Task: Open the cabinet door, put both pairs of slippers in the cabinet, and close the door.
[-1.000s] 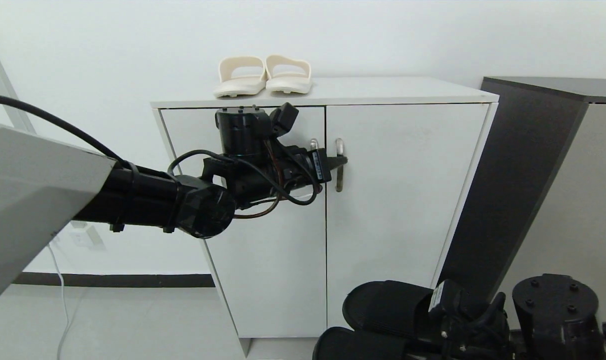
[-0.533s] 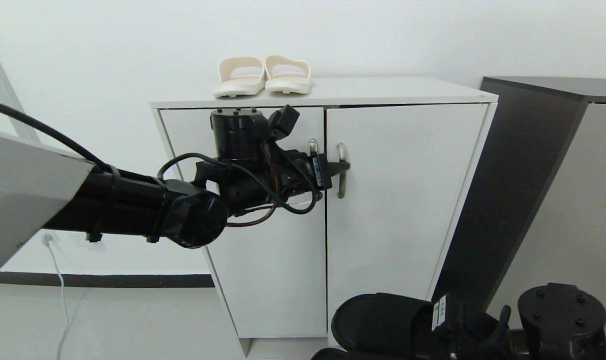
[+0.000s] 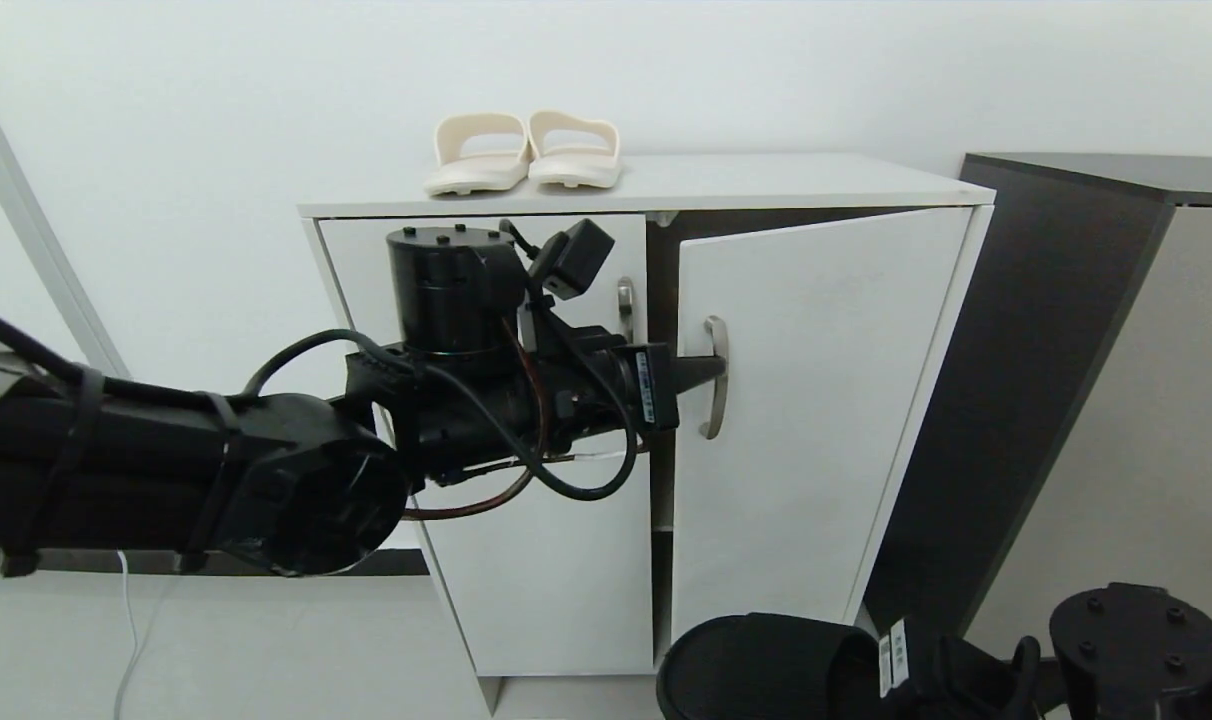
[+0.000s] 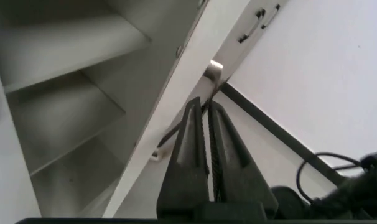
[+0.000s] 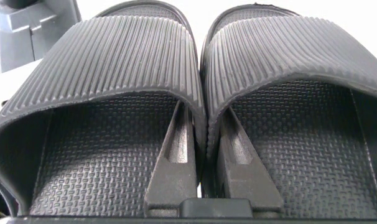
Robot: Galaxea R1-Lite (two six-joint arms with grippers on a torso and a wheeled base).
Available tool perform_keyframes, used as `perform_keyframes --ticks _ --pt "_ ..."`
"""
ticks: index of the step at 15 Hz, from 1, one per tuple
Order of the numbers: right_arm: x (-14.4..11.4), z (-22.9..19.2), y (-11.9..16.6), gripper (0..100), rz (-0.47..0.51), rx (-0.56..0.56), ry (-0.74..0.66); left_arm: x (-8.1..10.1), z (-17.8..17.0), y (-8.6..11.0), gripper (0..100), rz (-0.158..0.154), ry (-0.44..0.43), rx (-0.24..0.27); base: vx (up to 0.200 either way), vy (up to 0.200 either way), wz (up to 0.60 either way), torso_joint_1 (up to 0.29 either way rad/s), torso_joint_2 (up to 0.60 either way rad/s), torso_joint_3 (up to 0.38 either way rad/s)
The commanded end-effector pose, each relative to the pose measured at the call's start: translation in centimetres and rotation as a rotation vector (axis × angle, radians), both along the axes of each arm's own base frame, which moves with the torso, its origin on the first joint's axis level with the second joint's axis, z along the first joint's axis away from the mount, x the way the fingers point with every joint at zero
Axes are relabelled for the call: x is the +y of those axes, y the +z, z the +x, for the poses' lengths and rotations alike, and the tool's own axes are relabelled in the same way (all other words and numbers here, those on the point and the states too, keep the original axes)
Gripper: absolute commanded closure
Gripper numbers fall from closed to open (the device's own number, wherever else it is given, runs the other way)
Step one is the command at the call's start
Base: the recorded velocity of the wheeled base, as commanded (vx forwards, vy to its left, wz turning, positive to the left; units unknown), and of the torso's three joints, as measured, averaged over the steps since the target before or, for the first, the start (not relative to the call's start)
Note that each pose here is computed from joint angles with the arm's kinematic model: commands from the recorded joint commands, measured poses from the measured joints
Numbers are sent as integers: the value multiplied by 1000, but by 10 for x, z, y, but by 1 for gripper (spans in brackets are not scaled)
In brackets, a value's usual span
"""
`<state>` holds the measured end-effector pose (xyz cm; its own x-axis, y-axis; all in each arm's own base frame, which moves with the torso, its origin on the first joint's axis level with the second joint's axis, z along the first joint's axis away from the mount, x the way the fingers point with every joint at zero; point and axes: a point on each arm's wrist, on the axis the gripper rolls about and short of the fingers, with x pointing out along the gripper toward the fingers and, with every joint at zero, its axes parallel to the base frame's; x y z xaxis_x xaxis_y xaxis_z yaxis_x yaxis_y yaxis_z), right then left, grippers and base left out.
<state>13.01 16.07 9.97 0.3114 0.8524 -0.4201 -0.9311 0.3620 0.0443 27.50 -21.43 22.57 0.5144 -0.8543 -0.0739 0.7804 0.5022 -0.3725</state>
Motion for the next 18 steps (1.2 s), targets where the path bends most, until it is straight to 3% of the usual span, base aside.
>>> perform_keyframes --ticks 1,3,7,11,14,18 --pt "-2 -2 -3 100 -8 -3 8 6 -19 8 100 -7 -20 -13 0 0 0 0 0 0" --pt "-2 -3 -4 100 -11 -2 11 12 -28 6 100 1 -24 -16 0 0 0 0 0 0" --pt "-2 -11 -6 100 -20 6 42 16 -22 -2 100 -25 0 -42 0 0 0 0 0 0" --pt "-1 -13 -8 100 -28 11 54 25 -12 -11 100 -24 34 -26 0 0 0 0 0 0" --pt "0 -14 -8 100 -27 12 59 17 9 -11 100 -69 51 -26 0 0 0 0 0 0" --pt "0 -13 -11 100 -40 22 59 -1 43 -21 100 -107 70 37 0 0 0 0 0 0"
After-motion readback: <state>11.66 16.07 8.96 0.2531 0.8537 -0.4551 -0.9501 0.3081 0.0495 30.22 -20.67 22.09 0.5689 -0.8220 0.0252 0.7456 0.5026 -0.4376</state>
